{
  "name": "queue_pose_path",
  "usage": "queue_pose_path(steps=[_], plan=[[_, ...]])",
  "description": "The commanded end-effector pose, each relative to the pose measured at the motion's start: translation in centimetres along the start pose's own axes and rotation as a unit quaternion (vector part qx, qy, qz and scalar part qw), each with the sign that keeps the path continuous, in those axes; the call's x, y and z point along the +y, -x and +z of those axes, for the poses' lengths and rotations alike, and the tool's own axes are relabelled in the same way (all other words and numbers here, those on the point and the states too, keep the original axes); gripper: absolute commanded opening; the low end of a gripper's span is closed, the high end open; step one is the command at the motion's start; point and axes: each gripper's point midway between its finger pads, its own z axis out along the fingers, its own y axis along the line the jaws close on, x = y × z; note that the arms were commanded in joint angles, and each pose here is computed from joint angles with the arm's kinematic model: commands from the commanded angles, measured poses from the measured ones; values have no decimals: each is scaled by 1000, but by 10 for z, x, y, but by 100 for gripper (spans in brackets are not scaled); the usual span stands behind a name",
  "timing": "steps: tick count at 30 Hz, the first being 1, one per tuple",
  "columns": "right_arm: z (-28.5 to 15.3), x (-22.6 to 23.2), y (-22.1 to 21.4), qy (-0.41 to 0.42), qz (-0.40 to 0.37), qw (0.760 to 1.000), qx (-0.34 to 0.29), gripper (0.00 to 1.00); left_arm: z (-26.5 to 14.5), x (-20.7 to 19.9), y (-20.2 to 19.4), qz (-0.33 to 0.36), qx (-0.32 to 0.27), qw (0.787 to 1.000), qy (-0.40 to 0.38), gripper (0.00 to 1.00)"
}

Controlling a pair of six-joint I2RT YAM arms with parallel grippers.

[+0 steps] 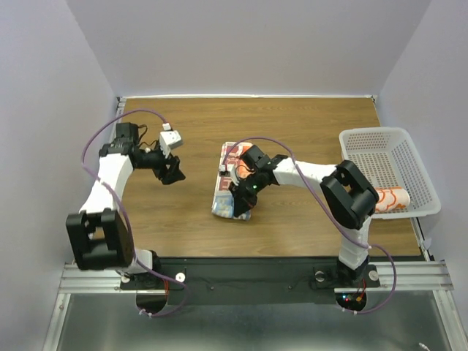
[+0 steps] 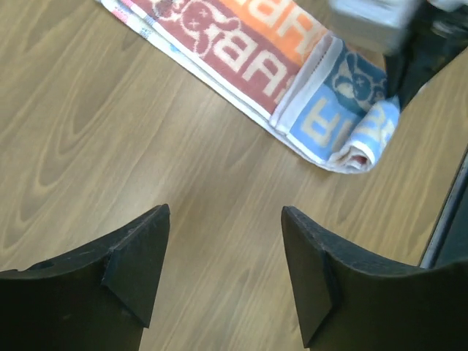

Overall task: Roll the towels
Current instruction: Roll the towel

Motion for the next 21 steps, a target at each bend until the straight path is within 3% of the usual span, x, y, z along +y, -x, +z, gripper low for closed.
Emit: queue_pose_path(steps=[1,4,7,11,18,21], plan=[[-3,17,6,88,70,994,-6,2,-10,-1,-3,110,2,991,72,78],[-1,11,4,110,105,988,-6,2,-22,-23,-12,244,30,964,99,82],[1,6,2,140,143,980,-8,2,-12,-50,-36,299,57,949,78,86],[1,0,7,165,175,971,-13,3,12,-96,-41,413,53,908,38,93],[6,-12,5,188,221,957,-13,5,72,-138,-40,486,54,872,3,95],[6,-14,3,193,233,953,-11,6,94,-143,-45,482,72,873,-3,93]])
